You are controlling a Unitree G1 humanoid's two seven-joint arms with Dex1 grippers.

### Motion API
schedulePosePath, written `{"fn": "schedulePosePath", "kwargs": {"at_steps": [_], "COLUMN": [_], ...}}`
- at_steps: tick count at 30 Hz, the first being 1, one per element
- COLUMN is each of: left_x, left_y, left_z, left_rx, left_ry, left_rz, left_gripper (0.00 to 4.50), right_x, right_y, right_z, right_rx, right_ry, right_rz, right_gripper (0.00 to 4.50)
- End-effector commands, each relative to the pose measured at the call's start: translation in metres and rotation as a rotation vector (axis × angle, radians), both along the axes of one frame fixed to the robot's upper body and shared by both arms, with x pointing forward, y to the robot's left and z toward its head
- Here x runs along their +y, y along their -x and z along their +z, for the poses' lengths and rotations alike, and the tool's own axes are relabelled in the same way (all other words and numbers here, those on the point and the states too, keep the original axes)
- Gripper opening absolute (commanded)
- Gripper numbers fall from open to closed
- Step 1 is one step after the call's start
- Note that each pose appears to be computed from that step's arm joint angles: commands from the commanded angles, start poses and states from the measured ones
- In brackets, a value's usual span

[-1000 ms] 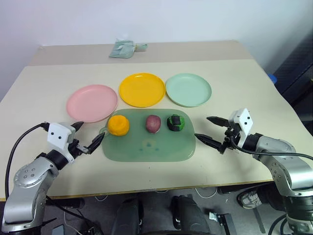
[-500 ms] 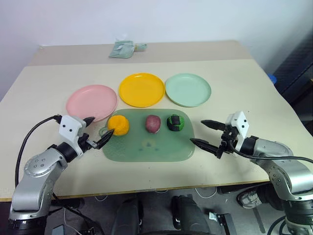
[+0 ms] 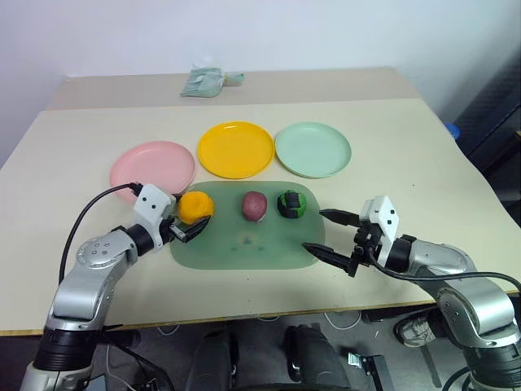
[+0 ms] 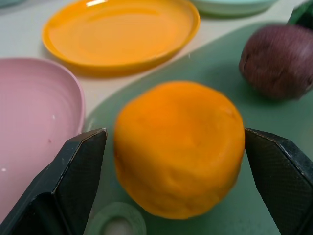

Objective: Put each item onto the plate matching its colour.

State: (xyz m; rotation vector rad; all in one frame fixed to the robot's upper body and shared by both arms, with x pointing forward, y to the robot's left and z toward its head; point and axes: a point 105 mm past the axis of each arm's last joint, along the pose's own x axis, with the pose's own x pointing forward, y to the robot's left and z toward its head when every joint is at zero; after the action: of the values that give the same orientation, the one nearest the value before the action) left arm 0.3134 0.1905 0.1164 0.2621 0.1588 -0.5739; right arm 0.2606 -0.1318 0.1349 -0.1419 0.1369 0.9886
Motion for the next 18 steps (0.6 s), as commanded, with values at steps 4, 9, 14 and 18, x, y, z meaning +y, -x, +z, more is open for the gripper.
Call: {"fn": "schedulePosePath", "kwargs": {"at_steps": [4, 9, 14, 18], "left_x": [0.001, -0.007, -0.026, -0.048], "left_y": [-0.004, -0.005, -0.014, -0.040], "left_z": [0.003, 0.012, 0.036, 0.051], "left_rx": [-0.012, -0.039, -0.100, -0.154], "left_ry": [-0.014, 0.020, 0.108, 0.107], "left_rz": [0.004, -0.004, -0.005, 0.081], "left_gripper": [3.68, 3.15, 3.15, 3.15], "right_x": [0.011, 0.010, 0.011, 0.020], "right_y": [0.008, 0.006, 0.003, 0.002], "right_z": [0.011, 0.015, 0.021, 0.033], "right_rx": [-0.035, -0.045, -0.065, -0.099], "right_ry": [-0.028, -0.027, -0.022, -0.032], "right_rz": [0.023, 0.018, 0.028, 0.065], "right_gripper": [4.50, 4.50, 4.50, 4.50]}}
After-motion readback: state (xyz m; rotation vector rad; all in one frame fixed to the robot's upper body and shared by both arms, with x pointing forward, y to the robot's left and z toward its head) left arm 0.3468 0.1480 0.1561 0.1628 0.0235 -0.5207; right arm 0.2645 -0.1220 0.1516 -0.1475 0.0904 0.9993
